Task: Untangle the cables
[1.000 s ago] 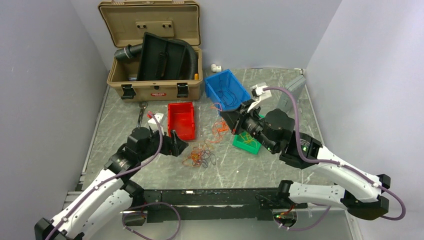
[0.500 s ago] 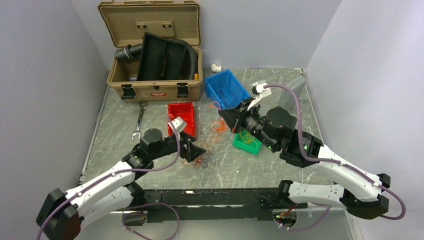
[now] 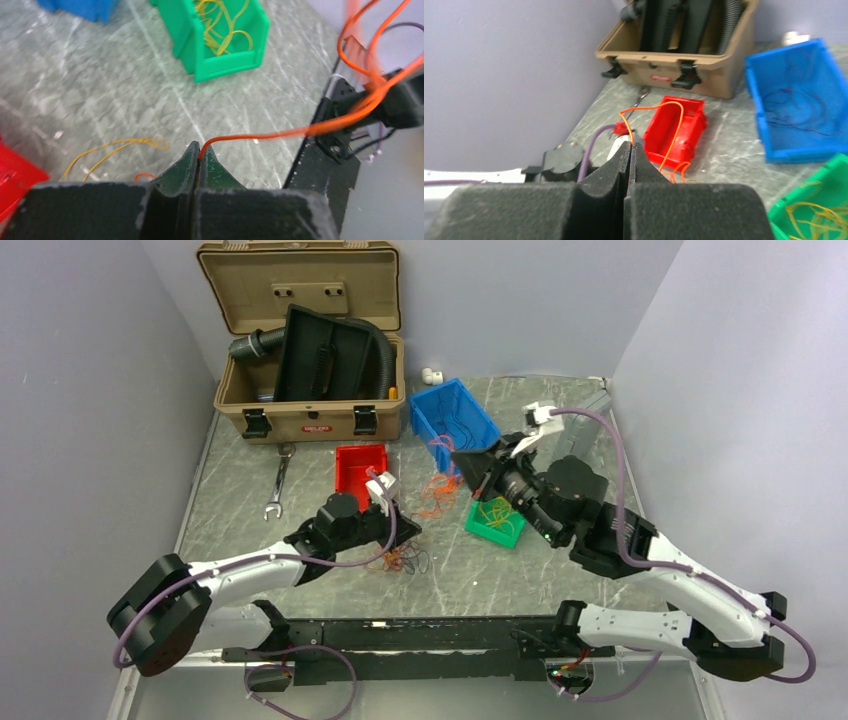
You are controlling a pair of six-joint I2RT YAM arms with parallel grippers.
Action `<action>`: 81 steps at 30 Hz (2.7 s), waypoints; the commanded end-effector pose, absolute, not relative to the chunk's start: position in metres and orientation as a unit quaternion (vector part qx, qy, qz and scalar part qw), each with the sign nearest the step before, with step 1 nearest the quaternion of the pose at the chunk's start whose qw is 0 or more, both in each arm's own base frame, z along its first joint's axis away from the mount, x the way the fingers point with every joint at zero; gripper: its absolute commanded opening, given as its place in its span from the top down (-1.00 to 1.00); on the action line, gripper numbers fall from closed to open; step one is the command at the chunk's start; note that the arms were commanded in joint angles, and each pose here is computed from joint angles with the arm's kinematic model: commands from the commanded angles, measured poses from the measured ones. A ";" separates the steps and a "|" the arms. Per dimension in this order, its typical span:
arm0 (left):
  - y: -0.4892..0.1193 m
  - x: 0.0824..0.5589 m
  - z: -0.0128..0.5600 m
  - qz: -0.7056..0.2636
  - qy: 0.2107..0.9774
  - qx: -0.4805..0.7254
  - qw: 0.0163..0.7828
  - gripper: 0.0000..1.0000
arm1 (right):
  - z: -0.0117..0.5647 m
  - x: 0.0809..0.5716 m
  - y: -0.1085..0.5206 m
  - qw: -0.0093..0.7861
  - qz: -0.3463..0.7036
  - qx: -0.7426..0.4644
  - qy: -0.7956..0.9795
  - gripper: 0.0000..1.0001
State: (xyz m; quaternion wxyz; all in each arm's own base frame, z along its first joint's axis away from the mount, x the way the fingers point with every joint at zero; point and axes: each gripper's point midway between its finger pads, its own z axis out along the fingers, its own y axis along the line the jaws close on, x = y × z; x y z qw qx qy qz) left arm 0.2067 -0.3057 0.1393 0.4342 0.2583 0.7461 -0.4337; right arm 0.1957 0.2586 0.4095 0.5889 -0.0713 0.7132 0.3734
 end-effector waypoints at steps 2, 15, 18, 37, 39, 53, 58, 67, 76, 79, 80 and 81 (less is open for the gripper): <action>-0.269 0.221 0.112 -0.401 0.793 0.130 0.441 1.00 | 0.462 0.202 0.151 0.668 0.297 0.076 0.678 1.00; -0.207 0.209 0.079 -0.305 0.851 0.059 0.424 1.00 | 0.459 0.188 0.063 0.697 0.220 0.146 0.666 1.00; -0.205 0.209 0.086 -0.299 0.851 0.063 0.427 1.00 | 0.458 0.192 0.076 0.696 0.222 0.128 0.671 1.00; -0.194 0.189 0.135 -0.329 0.821 0.084 0.459 1.00 | 0.464 0.225 0.263 0.661 0.293 -0.103 0.683 1.00; -0.193 0.187 0.143 -0.331 0.818 0.084 0.463 1.00 | 0.461 0.230 0.283 0.656 0.301 -0.119 0.682 1.00; -0.176 0.179 0.192 -0.327 0.798 0.088 0.498 1.00 | 0.399 0.282 0.395 0.587 0.371 -0.153 0.703 1.00; -0.173 0.176 0.200 -0.327 0.795 0.092 0.503 1.00 | 0.357 0.306 0.421 0.554 0.371 -0.155 0.728 1.00; -0.170 0.173 0.210 -0.324 0.793 0.100 0.506 1.00 | 0.299 0.335 0.447 0.523 0.356 -0.155 0.759 1.00; -0.168 0.175 0.220 -0.314 0.790 0.108 0.515 1.00 | 0.229 0.348 0.458 0.477 0.306 -0.165 0.807 -0.32; -0.167 0.176 0.222 -0.310 0.789 0.112 0.518 1.00 | 0.240 0.335 0.443 0.488 0.319 -0.165 0.795 -0.37; -0.167 0.177 0.223 -0.309 0.788 0.113 0.520 1.00 | 0.243 0.330 0.436 0.492 0.321 -0.167 0.792 -0.37; -0.168 0.177 0.224 -0.308 0.788 0.115 0.520 1.00 | 0.242 0.322 0.427 0.492 0.321 -0.170 0.791 -0.38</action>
